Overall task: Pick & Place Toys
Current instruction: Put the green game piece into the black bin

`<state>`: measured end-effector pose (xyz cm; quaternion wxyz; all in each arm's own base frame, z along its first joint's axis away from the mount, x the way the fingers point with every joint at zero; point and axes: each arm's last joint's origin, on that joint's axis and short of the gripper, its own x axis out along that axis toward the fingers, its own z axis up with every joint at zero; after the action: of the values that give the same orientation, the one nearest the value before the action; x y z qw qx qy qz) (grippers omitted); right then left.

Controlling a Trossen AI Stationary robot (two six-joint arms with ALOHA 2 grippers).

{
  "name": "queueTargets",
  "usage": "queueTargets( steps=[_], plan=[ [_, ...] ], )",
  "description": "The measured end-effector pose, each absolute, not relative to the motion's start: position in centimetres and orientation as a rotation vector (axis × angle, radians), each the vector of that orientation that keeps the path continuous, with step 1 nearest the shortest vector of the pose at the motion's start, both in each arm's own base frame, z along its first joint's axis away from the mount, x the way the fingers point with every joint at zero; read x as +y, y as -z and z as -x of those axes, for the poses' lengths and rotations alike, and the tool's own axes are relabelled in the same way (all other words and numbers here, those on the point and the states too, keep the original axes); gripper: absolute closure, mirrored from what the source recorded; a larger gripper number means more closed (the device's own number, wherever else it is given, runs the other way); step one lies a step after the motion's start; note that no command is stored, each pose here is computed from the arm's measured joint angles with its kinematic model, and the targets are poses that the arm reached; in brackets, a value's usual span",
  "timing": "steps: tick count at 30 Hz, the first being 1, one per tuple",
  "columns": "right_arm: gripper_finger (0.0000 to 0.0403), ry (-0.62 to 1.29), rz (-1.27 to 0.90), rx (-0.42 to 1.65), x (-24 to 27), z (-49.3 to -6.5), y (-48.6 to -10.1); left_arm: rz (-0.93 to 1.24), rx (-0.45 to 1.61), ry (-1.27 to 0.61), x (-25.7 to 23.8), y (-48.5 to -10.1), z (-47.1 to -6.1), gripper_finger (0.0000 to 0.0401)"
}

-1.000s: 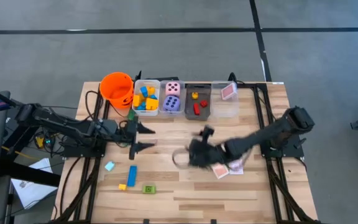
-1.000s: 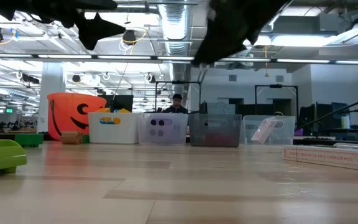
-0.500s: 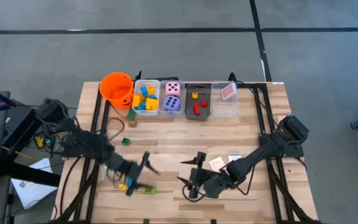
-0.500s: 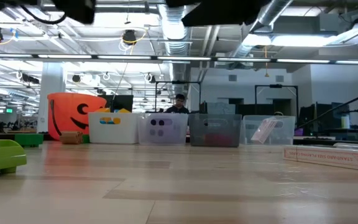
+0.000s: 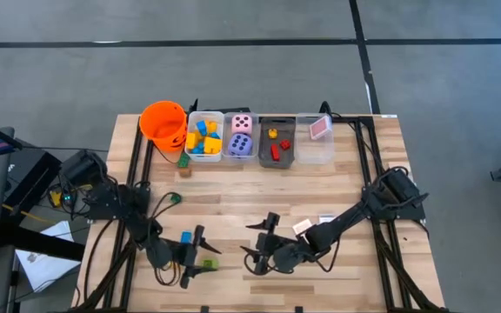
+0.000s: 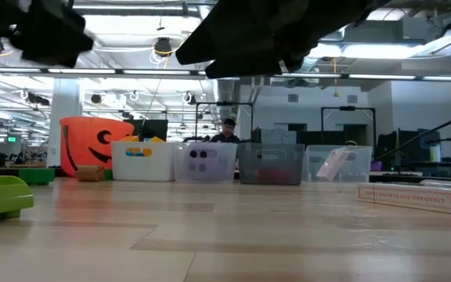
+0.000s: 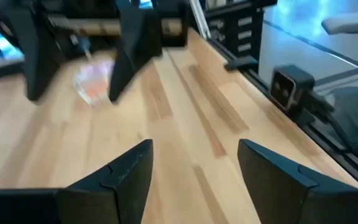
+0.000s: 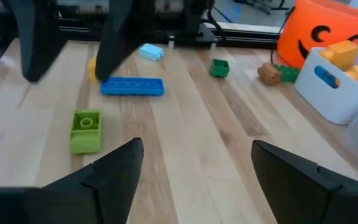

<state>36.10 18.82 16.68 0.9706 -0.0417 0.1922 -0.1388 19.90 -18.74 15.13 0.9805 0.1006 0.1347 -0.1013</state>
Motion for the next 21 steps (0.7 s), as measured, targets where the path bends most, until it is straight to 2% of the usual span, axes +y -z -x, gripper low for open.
queueTargets(
  steps=[14,21],
  plan=[
    [0.0107,0.271,0.161,0.370,17.9,-36.8,-17.1,-0.005,0.504,0.158,-19.5,-11.4,-18.4,0.0176],
    [0.0107,0.249,0.128,0.383,16.8,-37.4,-17.0,-0.035,0.563,0.145,-19.4,-10.2,-18.2,0.0178]
  ],
)
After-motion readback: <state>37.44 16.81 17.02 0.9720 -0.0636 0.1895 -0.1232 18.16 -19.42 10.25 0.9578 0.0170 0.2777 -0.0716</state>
